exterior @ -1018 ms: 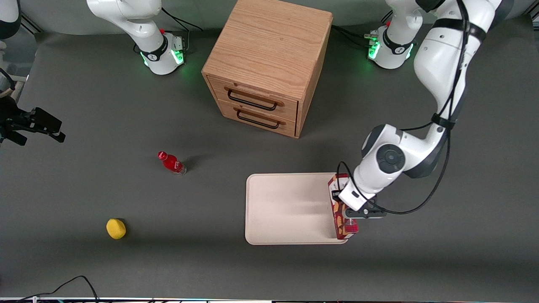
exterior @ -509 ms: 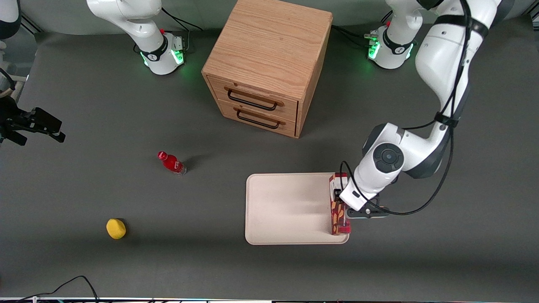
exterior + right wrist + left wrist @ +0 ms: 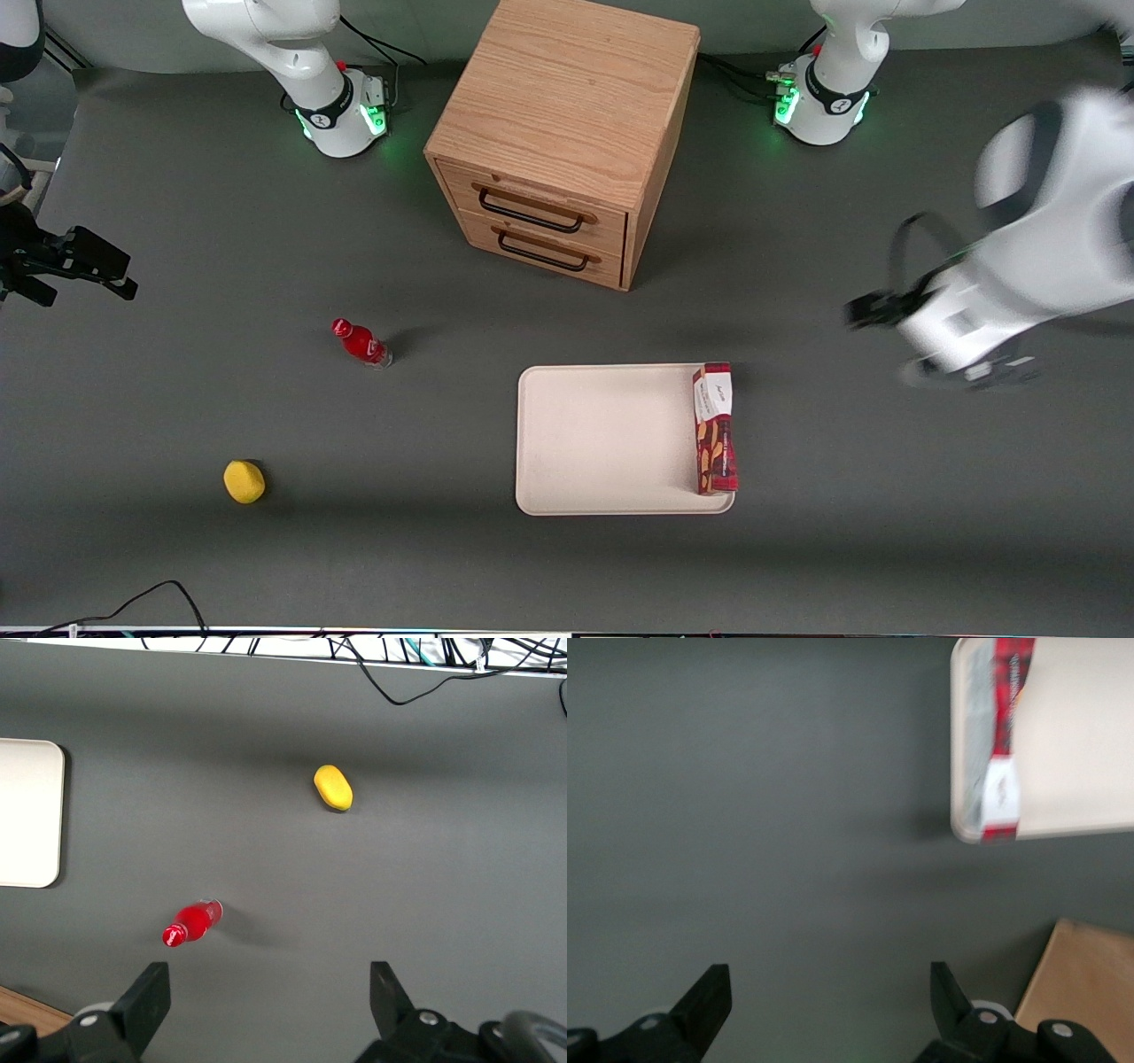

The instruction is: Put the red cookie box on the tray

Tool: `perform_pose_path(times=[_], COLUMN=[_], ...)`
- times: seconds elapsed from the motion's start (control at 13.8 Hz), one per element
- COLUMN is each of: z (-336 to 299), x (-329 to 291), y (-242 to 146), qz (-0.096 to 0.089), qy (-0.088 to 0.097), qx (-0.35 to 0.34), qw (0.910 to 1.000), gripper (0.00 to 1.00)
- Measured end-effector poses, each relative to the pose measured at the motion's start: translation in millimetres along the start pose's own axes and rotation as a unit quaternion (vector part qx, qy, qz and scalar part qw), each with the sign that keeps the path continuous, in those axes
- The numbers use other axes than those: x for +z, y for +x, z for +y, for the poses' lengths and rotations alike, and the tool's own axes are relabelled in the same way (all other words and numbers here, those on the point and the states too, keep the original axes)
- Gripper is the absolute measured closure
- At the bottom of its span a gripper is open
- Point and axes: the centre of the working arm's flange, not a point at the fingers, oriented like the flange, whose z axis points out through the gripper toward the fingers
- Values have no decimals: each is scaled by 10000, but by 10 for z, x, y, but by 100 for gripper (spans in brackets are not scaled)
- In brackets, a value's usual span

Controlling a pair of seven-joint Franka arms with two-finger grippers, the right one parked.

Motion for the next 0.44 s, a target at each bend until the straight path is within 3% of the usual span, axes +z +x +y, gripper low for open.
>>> perform_pose_path(times=[0.29,0.44], z=[-615,-633], x=[-513,-545], y=[-928,-1166], qz=[-11,16], qy=[-27,-30], qx=[131,110], qw=[9999,9999], gripper=[0,0])
